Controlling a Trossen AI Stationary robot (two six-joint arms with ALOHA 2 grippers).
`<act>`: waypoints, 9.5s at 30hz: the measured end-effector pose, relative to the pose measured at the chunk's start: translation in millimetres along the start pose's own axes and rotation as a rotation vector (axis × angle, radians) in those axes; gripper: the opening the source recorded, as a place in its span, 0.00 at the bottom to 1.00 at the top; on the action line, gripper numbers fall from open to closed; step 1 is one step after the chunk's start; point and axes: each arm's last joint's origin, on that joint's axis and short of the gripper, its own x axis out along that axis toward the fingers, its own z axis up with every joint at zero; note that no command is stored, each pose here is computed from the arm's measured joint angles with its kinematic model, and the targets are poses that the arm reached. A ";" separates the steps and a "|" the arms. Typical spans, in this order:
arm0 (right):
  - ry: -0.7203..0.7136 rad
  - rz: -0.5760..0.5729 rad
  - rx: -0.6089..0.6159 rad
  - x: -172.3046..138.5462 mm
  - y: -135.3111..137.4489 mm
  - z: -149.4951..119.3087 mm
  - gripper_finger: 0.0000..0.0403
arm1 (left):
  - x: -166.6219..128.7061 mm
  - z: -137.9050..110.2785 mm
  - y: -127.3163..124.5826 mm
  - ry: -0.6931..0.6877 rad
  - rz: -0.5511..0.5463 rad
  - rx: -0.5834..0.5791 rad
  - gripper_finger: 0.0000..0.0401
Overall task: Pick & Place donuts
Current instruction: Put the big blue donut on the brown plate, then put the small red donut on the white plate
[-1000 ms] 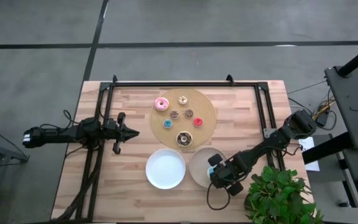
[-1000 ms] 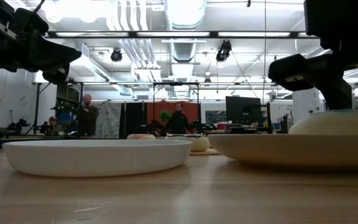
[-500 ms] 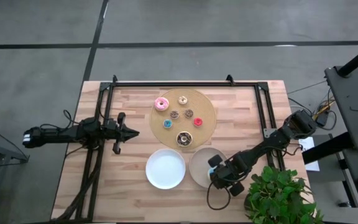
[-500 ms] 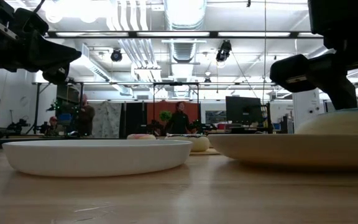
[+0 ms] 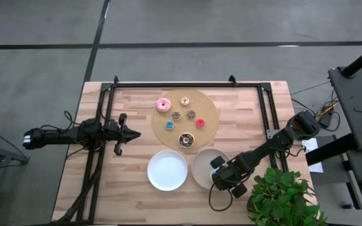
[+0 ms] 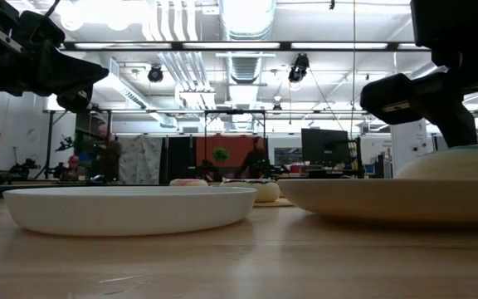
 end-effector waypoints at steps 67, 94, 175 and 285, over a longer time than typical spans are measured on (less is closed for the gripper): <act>-0.251 -0.015 0.051 -76.9 -30.5 23.5 0.47 | 0.0 -0.2 0.0 0.001 -0.001 0.000 0.00; -0.321 -0.248 0.507 -106.1 -151.2 -6.2 0.47 | 0.0 0.0 0.0 0.000 0.000 0.000 0.00; -0.247 -0.336 0.691 -103.0 -222.1 -58.5 0.63 | 0.1 -0.3 0.0 0.002 0.000 0.000 0.00; 0.006 -0.215 0.585 -21.6 -280.0 -69.2 0.64 | 0.1 -0.2 0.0 0.002 0.000 0.000 0.00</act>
